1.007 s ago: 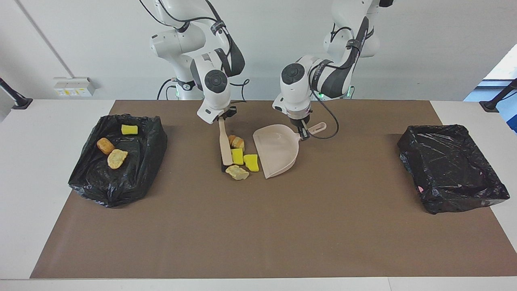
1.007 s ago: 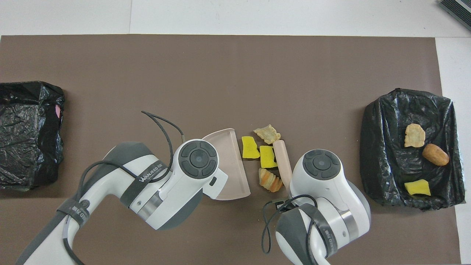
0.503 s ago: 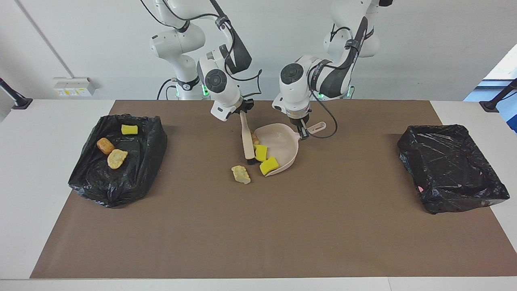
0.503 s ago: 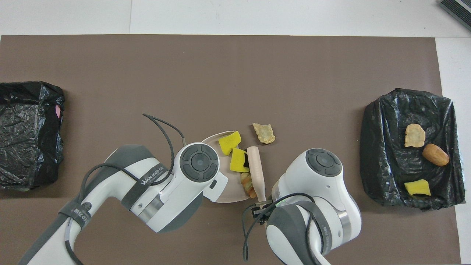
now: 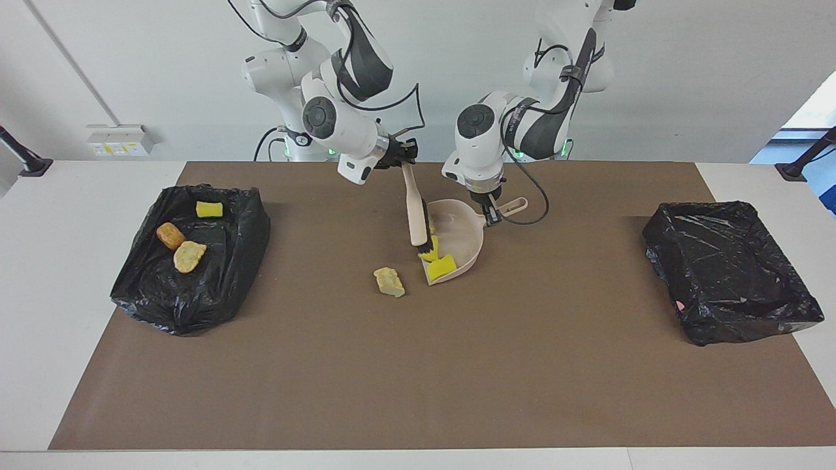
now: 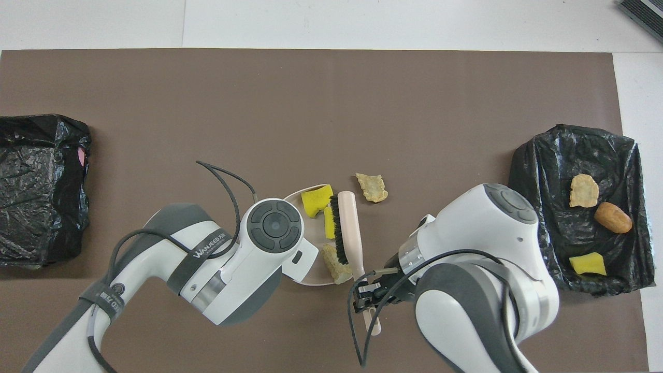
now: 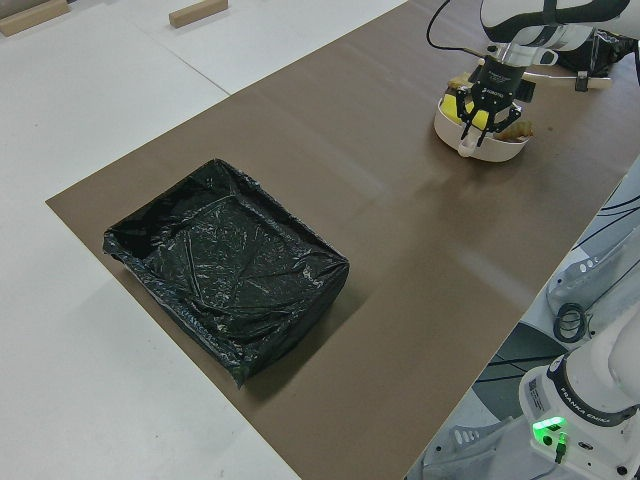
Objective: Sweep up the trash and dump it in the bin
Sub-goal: 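Sweep the sponge and bread pieces into the dustpan with the right gripper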
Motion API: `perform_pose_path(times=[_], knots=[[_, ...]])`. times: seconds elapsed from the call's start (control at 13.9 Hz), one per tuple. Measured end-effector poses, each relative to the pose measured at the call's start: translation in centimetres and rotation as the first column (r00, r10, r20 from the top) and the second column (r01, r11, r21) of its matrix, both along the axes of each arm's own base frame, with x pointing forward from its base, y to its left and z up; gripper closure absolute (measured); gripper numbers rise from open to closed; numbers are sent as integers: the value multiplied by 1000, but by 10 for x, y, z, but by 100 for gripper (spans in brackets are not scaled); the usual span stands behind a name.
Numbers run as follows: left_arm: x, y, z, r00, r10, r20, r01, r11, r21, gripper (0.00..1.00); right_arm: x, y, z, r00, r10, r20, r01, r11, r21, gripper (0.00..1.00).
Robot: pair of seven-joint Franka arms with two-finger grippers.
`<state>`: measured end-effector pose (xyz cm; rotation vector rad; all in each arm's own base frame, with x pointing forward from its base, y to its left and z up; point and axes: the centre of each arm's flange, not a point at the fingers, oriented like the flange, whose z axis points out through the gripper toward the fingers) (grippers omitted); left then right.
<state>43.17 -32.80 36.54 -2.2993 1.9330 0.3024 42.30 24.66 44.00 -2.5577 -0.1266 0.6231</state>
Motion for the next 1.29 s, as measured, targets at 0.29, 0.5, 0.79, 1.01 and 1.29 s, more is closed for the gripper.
perform_pose_path(times=[0.29,0.5,0.79,1.01,1.29], knots=[[6,7,-1,1000,16,4,-16,1000,-8,68,22,-40,25,989,67,132,-43,984,-173,74],[10,13,-1,999,32,3,-32,999,-11,68,45,-50,6,954,206,220,-109,916,-385,74],[14,21,-3,993,117,6,-117,993,-12,68,86,-54,-51,910,353,219,-184,815,-550,74],[13,20,-4,986,166,11,-166,986,-11,68,88,-32,-88,907,385,168,-248,814,-524,74],[13,21,-5,985,174,9,-173,985,-9,68,73,3,-109,917,378,127,-297,860,-415,74]])
